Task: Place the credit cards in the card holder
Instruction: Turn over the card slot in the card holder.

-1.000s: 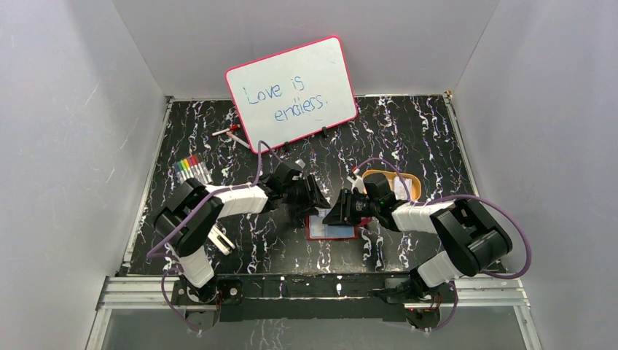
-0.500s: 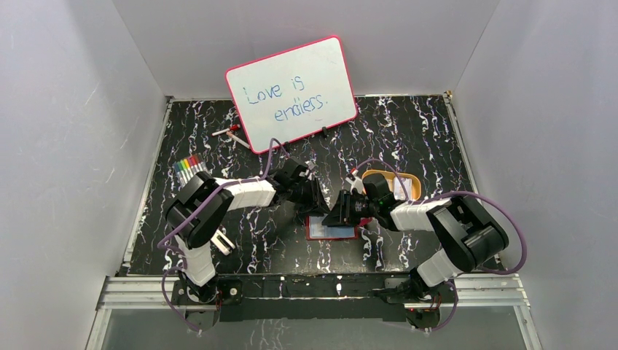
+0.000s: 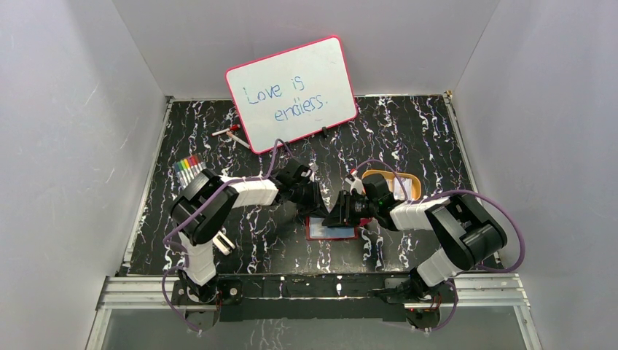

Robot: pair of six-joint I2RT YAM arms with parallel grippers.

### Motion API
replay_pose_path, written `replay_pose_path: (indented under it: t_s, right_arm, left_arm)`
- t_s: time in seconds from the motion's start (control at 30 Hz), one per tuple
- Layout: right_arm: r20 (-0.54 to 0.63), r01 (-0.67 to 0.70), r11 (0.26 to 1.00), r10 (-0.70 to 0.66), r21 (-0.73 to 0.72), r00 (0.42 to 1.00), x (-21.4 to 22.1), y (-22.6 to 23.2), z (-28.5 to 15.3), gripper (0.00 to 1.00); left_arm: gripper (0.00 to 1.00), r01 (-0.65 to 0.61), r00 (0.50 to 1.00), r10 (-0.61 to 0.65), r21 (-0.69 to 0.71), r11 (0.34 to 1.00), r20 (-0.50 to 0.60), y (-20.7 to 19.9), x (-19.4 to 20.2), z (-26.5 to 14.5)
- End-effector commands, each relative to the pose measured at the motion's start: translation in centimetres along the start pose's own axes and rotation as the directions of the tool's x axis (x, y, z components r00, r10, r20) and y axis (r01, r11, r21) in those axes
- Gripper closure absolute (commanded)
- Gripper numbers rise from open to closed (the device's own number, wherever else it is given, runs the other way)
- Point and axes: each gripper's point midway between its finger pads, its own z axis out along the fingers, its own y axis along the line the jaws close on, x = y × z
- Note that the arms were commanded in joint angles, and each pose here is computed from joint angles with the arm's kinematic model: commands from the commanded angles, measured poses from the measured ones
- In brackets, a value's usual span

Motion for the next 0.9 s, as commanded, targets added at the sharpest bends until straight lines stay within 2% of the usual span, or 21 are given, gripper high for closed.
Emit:
replay_pose_path:
  t_s: [0.0, 0.13, 0.33, 0.5, 0.67, 0.87]
  right_arm:
    - [0.026, 0.061, 0.996, -0.06, -0.061, 0.998, -1.3, 2.0, 0.0, 0.55]
    - [0.038, 0.079, 0.994, -0.076, -0.079, 0.996, -1.6, 3.2, -0.8, 0.55]
    - [0.09, 0.121, 0.991, -0.116, -0.057, 0.989, -2.3, 4.6, -2.6, 0.53]
    - [0.16, 0.093, 0.995, -0.099, 0.049, 0.982, -2.6, 2.7, -4.2, 0.53]
    - [0.123, 0.024, 0.998, -0.032, 0.061, 0.992, -1.4, 0.9, -3.9, 0.52]
    - [0.105, 0.007, 0.998, -0.013, 0.061, 0.994, -1.4, 0.3, -3.2, 0.52]
  left_arm:
    - [0.92, -0.007, 0.999, 0.004, -0.066, 0.998, -0.037, 1.7, 0.8, 0.3]
    - [1.0, -0.003, 0.999, -0.001, -0.096, 0.995, -0.037, 2.5, 0.9, 0.6]
    - [1.0, 0.008, 0.999, -0.012, -0.105, 0.994, -0.031, 2.9, 1.1, 0.6]
    - [1.0, 0.012, 1.0, -0.015, -0.097, 0.995, -0.025, 2.7, 1.1, 0.4]
    - [1.0, 0.017, 1.0, -0.019, -0.079, 0.997, -0.018, 2.3, 1.0, 0.3]
    - [1.0, 0.02, 1.0, -0.021, -0.062, 0.998, -0.013, 1.8, 0.9, 0.1]
